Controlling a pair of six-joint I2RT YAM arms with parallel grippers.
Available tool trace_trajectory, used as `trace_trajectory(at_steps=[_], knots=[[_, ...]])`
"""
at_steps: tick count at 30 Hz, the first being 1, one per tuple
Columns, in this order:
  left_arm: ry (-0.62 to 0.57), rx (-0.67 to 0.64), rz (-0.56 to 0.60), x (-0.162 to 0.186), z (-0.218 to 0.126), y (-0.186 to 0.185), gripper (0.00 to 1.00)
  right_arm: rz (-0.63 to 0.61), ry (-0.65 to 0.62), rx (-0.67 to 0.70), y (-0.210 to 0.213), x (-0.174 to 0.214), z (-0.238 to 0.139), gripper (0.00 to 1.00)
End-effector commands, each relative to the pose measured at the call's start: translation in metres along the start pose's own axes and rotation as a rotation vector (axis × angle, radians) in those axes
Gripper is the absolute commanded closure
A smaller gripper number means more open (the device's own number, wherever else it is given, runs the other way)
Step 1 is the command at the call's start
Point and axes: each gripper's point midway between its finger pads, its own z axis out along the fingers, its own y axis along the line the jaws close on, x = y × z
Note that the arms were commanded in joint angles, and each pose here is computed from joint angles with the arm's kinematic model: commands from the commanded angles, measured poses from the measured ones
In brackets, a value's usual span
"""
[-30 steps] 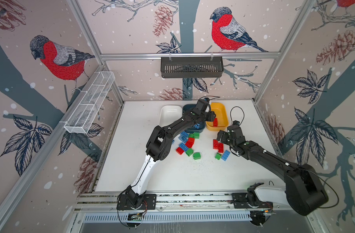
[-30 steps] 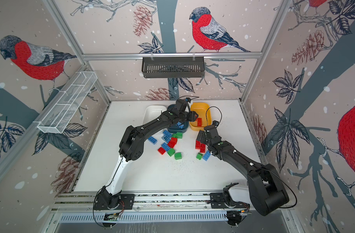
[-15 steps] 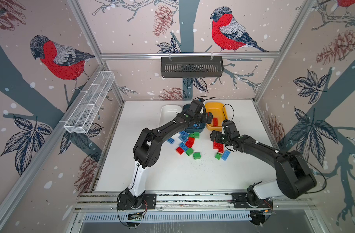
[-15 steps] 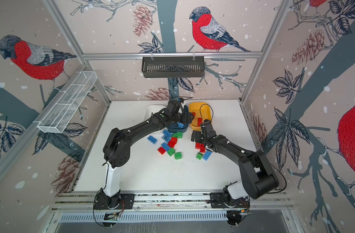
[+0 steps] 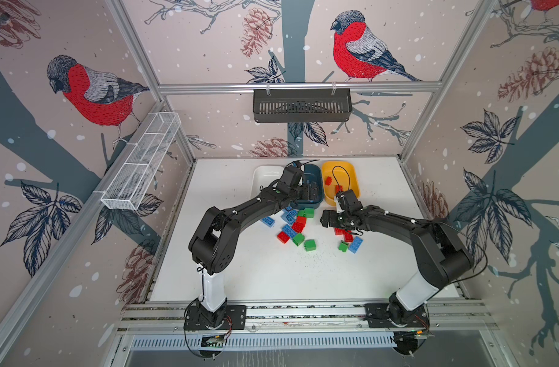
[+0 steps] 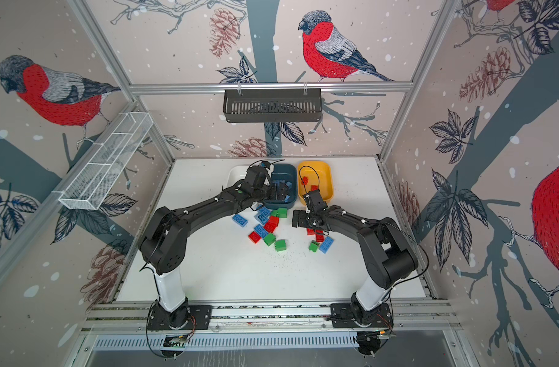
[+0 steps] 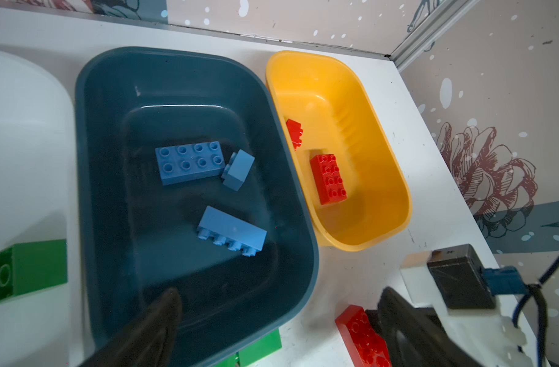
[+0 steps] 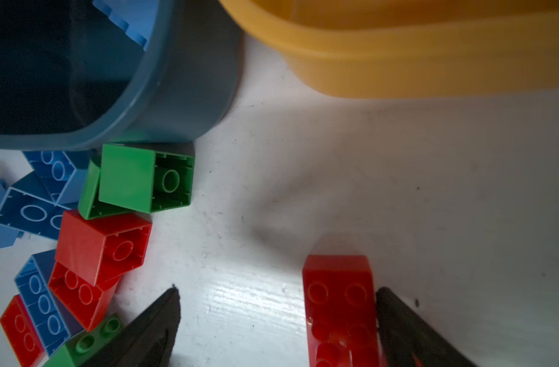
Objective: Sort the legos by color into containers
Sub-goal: 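Grasp a red brick with the right gripper and drop it in the yellow bin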
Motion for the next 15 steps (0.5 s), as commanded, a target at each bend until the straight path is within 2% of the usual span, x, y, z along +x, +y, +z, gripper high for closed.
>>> trace_trajectory(at_steps=[1,5,12,15], knots=[[-0.051,0.029,-0.021,-0.012,-0.007,-0.002,0.03,-0.030,0.037,-0.005,0.008,0.008,0.001,0.06],[-0.065,0.002,-0.037,-0.013,-0.011,0.008,0.03,-0.042,0.030,0.044,0.005,0.014,-0.001,0.08],[-0.093,-0.037,-0.053,-0.017,-0.019,0.019,0.03,-0.113,0.111,0.090,-0.001,0.046,0.006,0.28],[-0.101,-0.050,-0.055,-0.016,-0.023,0.024,0.03,-0.160,0.107,0.173,-0.007,0.047,0.005,0.35]])
